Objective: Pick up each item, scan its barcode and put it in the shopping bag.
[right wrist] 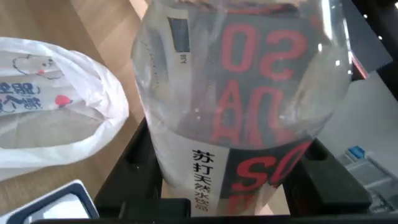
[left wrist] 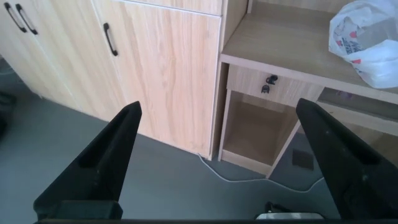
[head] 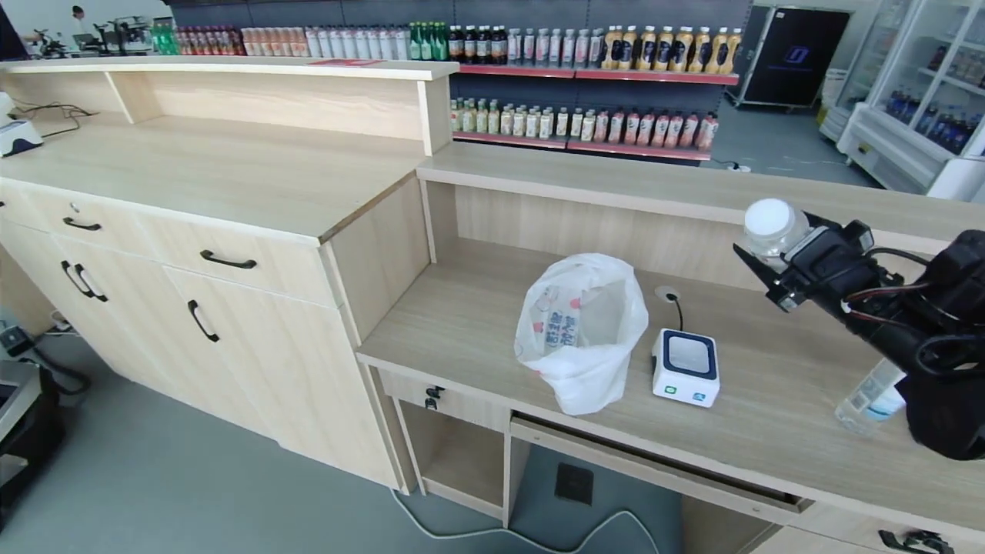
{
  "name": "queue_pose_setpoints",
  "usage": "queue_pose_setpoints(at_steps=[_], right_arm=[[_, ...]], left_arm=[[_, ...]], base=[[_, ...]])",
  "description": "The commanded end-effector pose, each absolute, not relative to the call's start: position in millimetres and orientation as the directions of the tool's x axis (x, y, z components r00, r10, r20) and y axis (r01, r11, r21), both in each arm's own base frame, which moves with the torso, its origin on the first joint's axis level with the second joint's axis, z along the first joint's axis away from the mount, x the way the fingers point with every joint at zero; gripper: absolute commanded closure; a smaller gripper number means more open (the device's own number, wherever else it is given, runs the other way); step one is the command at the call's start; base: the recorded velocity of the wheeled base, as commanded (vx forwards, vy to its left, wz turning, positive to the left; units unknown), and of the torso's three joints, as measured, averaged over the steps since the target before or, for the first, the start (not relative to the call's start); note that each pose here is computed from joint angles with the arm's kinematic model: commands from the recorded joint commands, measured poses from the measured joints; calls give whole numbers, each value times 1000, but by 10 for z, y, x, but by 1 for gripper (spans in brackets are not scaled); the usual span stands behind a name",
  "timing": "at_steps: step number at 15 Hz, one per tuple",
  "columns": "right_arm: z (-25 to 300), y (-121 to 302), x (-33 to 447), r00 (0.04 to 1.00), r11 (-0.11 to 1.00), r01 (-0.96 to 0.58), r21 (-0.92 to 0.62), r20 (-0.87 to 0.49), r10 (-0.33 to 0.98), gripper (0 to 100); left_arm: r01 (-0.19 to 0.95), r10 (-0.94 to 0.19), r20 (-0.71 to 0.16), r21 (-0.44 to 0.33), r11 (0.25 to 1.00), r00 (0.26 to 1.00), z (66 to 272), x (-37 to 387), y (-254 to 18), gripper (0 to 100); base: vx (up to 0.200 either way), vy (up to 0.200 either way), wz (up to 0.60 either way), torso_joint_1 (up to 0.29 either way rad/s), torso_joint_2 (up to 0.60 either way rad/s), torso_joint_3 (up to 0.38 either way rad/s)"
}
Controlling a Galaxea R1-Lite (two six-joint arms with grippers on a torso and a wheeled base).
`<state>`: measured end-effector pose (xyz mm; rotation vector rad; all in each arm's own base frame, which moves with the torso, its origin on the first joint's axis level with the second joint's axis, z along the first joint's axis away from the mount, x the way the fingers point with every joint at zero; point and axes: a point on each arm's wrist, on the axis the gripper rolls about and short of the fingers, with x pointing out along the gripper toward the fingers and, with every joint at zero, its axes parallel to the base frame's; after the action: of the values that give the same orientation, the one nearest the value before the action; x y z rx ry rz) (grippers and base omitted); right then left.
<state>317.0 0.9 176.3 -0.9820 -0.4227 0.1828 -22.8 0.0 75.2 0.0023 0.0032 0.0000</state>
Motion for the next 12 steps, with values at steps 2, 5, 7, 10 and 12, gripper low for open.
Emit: queue_pose_setpoints(at_steps=[2, 5, 7, 10, 12], right_arm=[[1309, -72, 3368, 922, 541, -48, -840, 171, 348, 100], [1043, -169, 3462, 936, 546, -107, -831, 101, 337, 100], [947, -243, 3490, 940, 548, -127, -827, 76, 333, 100], [876, -290, 3608, 928, 540, -142, -830, 79, 365, 100], [898, -302, 3717, 914, 531, -129, -838, 107, 390, 100]], left_arm=[[0, 0, -3, 2, 1000, 1000, 752, -228, 0, 0], [0, 0, -3, 3, 1000, 1000, 752, -228, 0, 0], [0, 0, -3, 3, 1000, 1000, 752, -228, 0, 0], [0, 0, -3, 3, 1000, 1000, 752, -228, 0, 0], [0, 0, -3, 3, 1000, 1000, 752, -228, 0, 0]], base=[[0, 0, 0, 0, 0, 0], [0, 0, 0, 0, 0, 0], [0, 0, 0, 0, 0, 0], [0, 0, 0, 0, 0, 0], [0, 0, 0, 0, 0, 0]])
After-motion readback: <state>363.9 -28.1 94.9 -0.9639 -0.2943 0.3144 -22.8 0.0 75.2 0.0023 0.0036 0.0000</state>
